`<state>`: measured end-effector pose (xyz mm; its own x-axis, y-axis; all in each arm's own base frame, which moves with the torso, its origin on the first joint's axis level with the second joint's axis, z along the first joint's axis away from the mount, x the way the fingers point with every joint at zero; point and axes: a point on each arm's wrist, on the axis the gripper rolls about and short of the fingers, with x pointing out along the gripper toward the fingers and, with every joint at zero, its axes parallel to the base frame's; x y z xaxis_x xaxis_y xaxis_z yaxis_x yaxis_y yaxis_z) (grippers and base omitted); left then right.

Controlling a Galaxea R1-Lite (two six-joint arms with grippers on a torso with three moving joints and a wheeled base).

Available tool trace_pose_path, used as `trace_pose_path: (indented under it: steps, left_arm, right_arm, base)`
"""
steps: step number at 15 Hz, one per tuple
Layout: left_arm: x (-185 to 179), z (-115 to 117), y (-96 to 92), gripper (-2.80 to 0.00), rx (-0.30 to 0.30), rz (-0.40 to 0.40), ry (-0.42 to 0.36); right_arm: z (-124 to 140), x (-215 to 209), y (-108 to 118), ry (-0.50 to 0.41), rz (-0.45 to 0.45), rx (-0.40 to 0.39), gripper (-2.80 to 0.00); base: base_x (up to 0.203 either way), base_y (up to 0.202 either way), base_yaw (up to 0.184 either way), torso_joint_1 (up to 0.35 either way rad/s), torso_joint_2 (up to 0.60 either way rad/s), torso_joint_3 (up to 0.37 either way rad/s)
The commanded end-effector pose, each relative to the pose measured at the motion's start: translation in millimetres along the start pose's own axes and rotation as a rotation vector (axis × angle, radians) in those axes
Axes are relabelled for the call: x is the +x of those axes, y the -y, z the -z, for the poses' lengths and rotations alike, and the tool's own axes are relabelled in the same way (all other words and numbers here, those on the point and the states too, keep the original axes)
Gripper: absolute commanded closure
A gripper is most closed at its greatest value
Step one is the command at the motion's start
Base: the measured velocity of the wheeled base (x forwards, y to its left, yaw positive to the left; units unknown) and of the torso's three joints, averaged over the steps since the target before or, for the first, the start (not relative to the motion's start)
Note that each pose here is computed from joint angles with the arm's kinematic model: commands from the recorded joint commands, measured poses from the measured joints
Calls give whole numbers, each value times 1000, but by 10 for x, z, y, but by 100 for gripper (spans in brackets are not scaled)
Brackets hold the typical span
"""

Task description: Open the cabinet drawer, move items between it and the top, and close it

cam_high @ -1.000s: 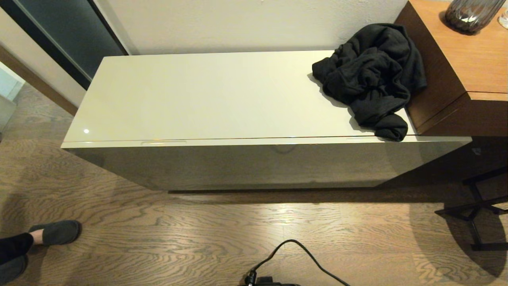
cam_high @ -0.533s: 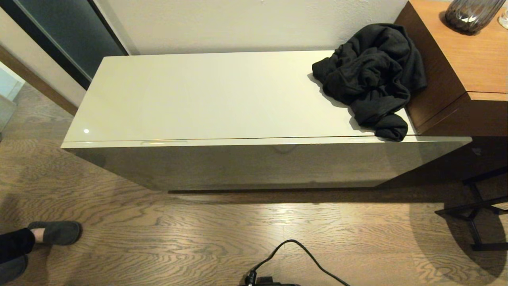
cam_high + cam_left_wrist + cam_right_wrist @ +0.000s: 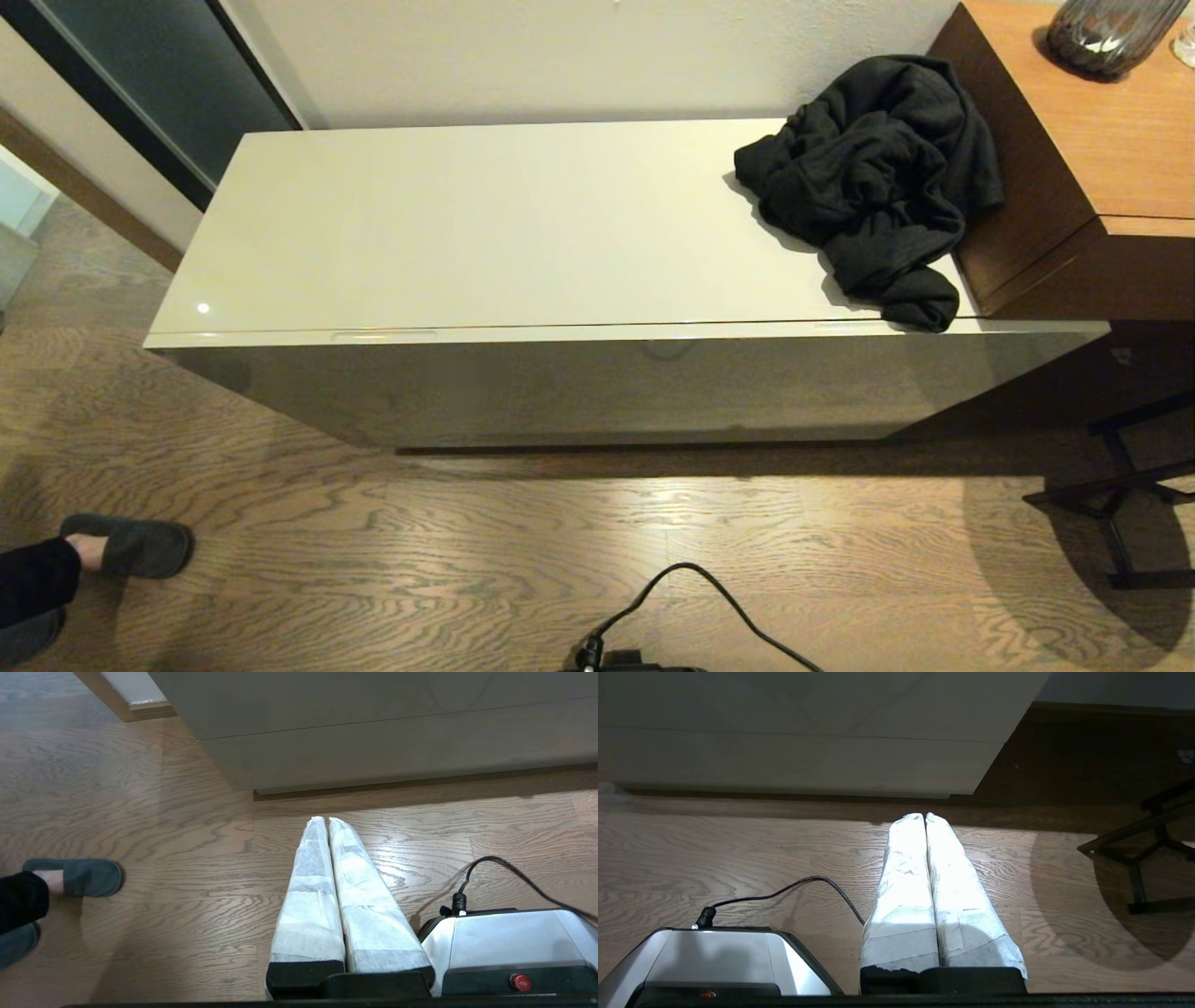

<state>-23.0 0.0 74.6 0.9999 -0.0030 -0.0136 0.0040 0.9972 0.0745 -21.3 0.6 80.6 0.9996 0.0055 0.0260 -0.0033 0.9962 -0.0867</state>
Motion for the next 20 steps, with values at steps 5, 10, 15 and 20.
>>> trace_pose_path:
  steps: [5, 10, 15, 20]
  left_arm:
    - [3, 6, 0, 0, -39, -4, -4]
    - [3, 6, 0, 0, -39, -4, -4]
    - [3, 6, 0, 0, -41, -4, -4]
    - [3, 6, 0, 0, -41, -5, -4]
  right_arm:
    - [55, 2, -4, -51, 1, 64, 0]
    - [49, 1, -3, -48, 3, 69, 0]
    - [49, 1, -3, -48, 3, 69, 0]
    - [49, 1, -3, -48, 3, 70, 0]
  base:
    - [0, 0, 0, 0, 0, 0]
    - [0, 0, 0, 0, 0, 0]
    - [0, 0, 0, 0, 0, 0]
    - [0, 0, 0, 0, 0, 0]
